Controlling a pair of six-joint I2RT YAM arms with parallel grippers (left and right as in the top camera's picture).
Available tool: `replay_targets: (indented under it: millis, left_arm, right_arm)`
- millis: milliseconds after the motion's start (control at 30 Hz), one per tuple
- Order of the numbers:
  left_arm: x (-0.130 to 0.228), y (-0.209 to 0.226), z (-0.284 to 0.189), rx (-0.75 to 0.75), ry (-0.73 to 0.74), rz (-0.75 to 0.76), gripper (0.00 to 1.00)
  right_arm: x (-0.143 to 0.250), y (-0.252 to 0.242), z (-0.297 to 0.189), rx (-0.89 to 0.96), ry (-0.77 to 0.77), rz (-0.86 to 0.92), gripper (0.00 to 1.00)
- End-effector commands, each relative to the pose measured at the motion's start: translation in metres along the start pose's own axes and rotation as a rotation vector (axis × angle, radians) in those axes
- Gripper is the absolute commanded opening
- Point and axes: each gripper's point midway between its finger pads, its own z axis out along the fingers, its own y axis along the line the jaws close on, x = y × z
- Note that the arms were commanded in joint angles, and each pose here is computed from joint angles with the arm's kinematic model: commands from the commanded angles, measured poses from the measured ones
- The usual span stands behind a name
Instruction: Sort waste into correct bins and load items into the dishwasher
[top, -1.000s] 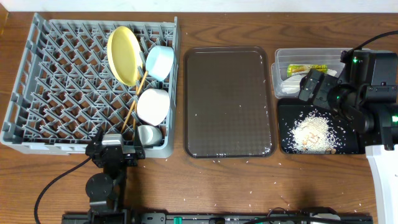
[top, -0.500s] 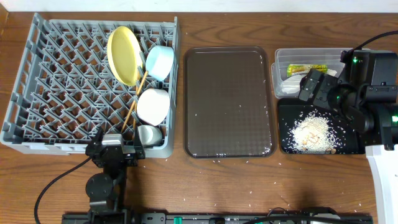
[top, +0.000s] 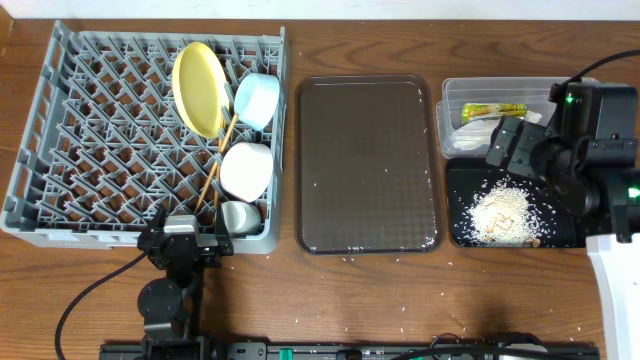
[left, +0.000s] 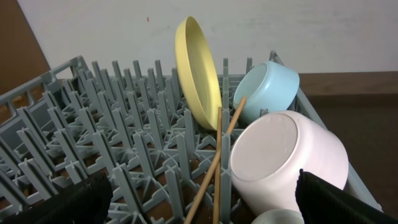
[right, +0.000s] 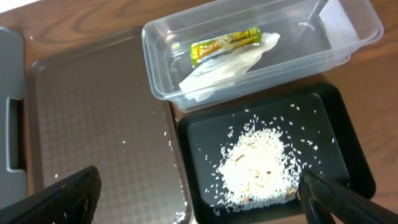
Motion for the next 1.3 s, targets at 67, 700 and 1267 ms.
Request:
replay_targets:
  millis: [67, 700, 1267]
  left_arm:
    - [0.015, -0.001, 0.002, 0.006, 0.032, 0.019, 0.95]
    - [0.015, -0.001, 0.002, 0.006, 0.033, 0.019, 0.95]
    - [0.015, -0.001, 0.002, 0.006, 0.033, 0.019, 0.95]
  right_arm:
    - [0.015, -0.007, 0.008, -0.018, -0.111, -0.080, 0.99]
    - [0.097, -0.018, 0.032, -0.237, -0.658, -0.093, 0.99]
    - [0.119, -0.027, 0.049, -0.264, -0.796, -0.081, 0.99]
